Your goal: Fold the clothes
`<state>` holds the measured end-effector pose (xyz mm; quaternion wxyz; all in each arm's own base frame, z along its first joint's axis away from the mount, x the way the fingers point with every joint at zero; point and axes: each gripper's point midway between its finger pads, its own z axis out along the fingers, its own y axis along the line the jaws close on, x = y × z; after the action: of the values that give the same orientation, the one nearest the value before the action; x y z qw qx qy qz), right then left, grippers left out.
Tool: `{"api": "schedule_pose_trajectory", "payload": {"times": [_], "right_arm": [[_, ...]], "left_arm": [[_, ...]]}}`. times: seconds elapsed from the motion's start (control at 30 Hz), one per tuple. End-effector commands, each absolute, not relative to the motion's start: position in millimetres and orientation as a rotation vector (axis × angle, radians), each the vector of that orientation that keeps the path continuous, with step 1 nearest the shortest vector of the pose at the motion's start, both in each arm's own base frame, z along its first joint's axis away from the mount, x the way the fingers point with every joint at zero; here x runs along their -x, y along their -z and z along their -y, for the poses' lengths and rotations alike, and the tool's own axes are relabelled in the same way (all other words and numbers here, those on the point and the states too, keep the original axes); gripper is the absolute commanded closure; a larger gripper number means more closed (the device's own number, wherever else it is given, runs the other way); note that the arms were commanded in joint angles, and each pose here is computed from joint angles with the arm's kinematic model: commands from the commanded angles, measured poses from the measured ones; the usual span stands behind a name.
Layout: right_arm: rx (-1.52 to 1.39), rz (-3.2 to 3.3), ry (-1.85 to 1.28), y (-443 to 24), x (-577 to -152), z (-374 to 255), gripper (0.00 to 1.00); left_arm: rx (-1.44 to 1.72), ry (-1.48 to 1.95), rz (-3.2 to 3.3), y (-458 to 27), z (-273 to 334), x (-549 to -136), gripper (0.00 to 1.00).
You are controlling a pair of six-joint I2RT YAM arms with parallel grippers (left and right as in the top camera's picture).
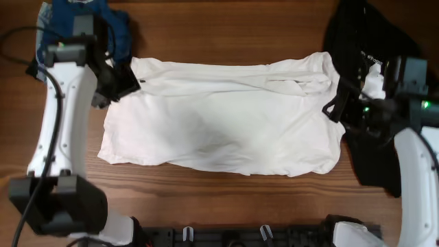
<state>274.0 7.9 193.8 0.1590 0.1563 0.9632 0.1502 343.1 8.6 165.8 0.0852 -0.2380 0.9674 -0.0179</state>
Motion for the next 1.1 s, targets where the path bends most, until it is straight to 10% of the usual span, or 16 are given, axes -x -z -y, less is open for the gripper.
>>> {"api": "schedule_pose_trajectory", "payload": {"times": [0.0, 1.07], "right_arm": [[-0.431, -2.787, -0.457, -177.4, -267.2, -20.7, 0.41], [-0.403, -2.894, -0.485, -125.2, -247.9, -43.9, 0.37]], "left_arm": [[0.914, 0.07, -2.85, -146.6, -4.6, -309.6, 0.34], [1.567, -0.182, -2.711, 19.6, -62.4, -219.8, 0.62]]}}
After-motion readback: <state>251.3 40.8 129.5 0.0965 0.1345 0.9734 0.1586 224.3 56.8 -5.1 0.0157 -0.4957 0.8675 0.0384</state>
